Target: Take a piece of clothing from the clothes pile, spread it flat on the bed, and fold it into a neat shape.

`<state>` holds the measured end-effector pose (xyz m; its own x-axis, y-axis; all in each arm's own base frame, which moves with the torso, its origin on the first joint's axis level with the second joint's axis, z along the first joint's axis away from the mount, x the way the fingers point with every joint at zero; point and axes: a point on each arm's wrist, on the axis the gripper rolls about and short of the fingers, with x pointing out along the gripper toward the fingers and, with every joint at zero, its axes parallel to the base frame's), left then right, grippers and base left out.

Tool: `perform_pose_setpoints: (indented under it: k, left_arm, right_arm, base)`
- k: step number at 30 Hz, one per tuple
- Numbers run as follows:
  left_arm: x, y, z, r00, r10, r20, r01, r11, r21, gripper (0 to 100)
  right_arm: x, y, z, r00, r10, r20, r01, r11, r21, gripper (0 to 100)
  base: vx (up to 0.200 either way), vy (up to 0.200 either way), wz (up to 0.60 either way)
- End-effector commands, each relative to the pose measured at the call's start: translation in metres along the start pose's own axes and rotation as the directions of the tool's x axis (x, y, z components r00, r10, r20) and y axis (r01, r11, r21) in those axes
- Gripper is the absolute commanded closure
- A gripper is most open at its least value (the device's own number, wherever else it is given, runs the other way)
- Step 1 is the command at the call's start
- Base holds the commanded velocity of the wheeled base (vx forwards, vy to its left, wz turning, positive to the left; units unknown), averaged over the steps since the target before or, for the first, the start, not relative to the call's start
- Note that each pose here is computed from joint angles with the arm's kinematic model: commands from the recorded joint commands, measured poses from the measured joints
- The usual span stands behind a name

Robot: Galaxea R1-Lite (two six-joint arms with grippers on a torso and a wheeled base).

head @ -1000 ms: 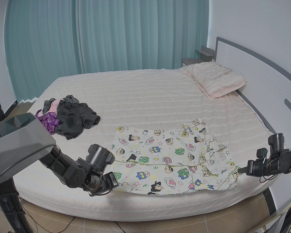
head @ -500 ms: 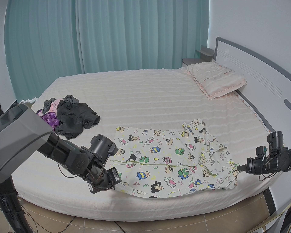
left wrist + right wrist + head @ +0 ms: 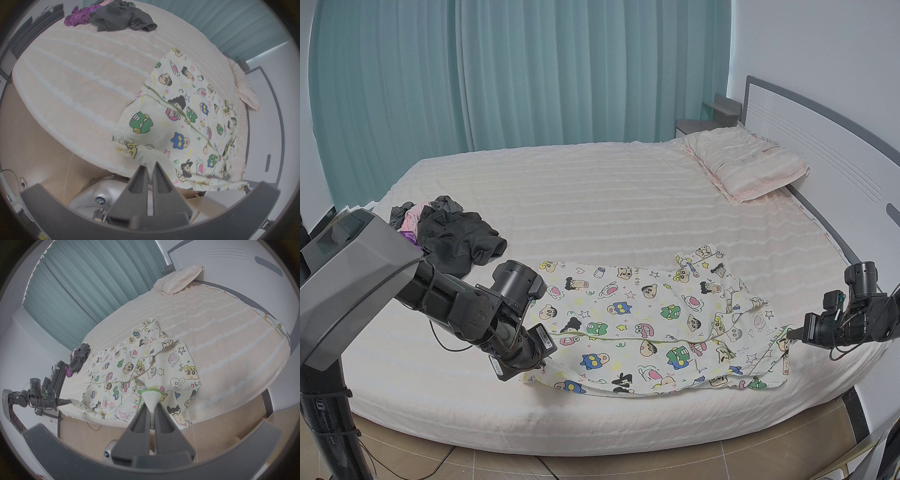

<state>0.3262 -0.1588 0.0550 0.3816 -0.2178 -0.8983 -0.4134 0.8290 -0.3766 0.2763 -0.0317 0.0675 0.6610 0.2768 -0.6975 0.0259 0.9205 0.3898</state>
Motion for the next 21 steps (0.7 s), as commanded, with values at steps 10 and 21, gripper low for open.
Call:
perform_pose_setpoints:
  k: [10,21]
  left_arm:
    - [0.018,-0.015,0.037,0.997,-0.044,0.064,0.051,0.993,-0.107,100]
    - [0.034,-0.024,0.059,0.993,-0.06,0.105,0.076,0.984,-0.161,100]
  right_arm:
    - [0.029,-0.008,0.024,0.999,-0.028,0.026,0.027,0.999,0.03,100]
    - [0.035,-0.007,0.042,0.997,-0.018,0.072,0.013,0.998,0.065,100]
  base:
    - [0.0,0.0,0.0]
    - [0.0,0.0,0.0]
